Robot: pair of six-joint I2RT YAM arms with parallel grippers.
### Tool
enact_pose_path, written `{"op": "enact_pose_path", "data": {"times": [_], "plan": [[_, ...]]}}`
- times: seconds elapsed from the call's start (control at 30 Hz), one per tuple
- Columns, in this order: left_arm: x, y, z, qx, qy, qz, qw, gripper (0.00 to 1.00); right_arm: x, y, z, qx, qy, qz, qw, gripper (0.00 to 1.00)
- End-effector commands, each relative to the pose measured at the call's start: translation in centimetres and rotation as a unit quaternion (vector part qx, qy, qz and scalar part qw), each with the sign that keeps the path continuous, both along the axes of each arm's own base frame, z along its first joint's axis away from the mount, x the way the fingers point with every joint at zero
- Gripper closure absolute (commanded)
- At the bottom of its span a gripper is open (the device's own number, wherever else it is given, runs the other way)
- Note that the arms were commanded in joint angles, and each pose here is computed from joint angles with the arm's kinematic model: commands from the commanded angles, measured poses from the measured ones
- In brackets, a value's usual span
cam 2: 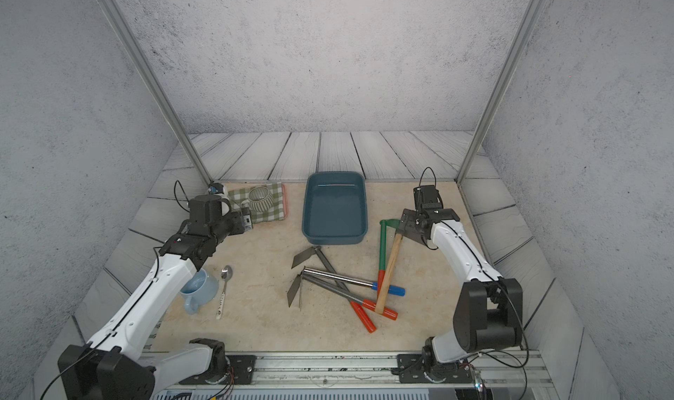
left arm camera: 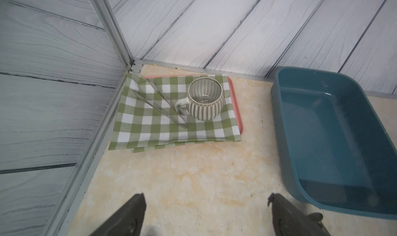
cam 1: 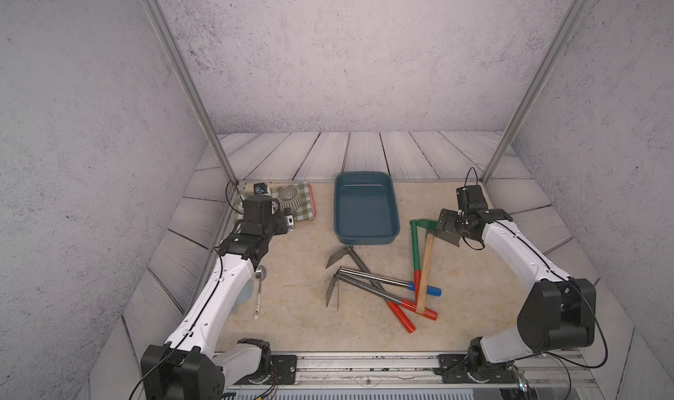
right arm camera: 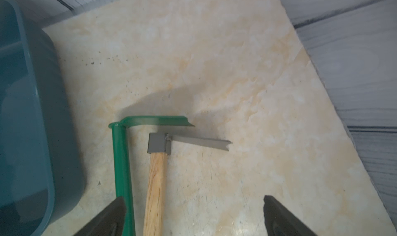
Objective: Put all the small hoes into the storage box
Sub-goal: Pick up the hoe from the center of the board.
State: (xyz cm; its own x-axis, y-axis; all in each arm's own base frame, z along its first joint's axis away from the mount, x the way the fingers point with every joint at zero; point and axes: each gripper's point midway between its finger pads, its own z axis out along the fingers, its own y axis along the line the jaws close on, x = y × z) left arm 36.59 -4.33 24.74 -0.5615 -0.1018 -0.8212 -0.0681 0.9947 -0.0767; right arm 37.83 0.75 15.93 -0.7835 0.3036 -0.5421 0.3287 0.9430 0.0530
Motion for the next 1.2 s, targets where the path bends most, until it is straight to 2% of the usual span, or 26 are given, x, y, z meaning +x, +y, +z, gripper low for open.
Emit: {"op": "enact_pose_path", "data": {"times": [0.0, 0.2, 0.37, 0.67, 0.87, 1.17], "plan": [[-1.3, -0.6, -2.1, 0.008, 0.064, -0.011, 0.998, 0.07, -3.1, 1.1, -1.4, 0.04, 0.067, -0.006, 0.997, 0.01], [-1.2, -1.7, -3.8, 0.016, 0.081, -0.041, 0.996, 0.07, -4.2, 2.2, -3.6, 0.068, 0.111, 0.0, 0.992, 0.09], [-1.6, -1.6, -3.9, 0.026, 0.08, -0.046, 0.995, 0.07, -4.3, 2.9, -4.8, 0.087, 0.121, -0.001, 0.989, 0.17], [-2.4, -2.6, -4.4, 0.052, 0.088, -0.068, 0.992, 0.08, -3.1, 4.8, -7.5, 0.081, 0.162, 0.013, 0.983, 0.17], [-2.6, -3.1, -4.5, 0.057, 0.087, -0.078, 0.991, 0.08, -2.1, 5.2, -8.5, 0.076, 0.18, 0.017, 0.98, 0.22], [-2.5, -3.5, -4.6, 0.056, 0.089, -0.086, 0.991, 0.08, -1.0, 5.4, -10.1, 0.055, 0.203, 0.005, 0.978, 0.24]]}}
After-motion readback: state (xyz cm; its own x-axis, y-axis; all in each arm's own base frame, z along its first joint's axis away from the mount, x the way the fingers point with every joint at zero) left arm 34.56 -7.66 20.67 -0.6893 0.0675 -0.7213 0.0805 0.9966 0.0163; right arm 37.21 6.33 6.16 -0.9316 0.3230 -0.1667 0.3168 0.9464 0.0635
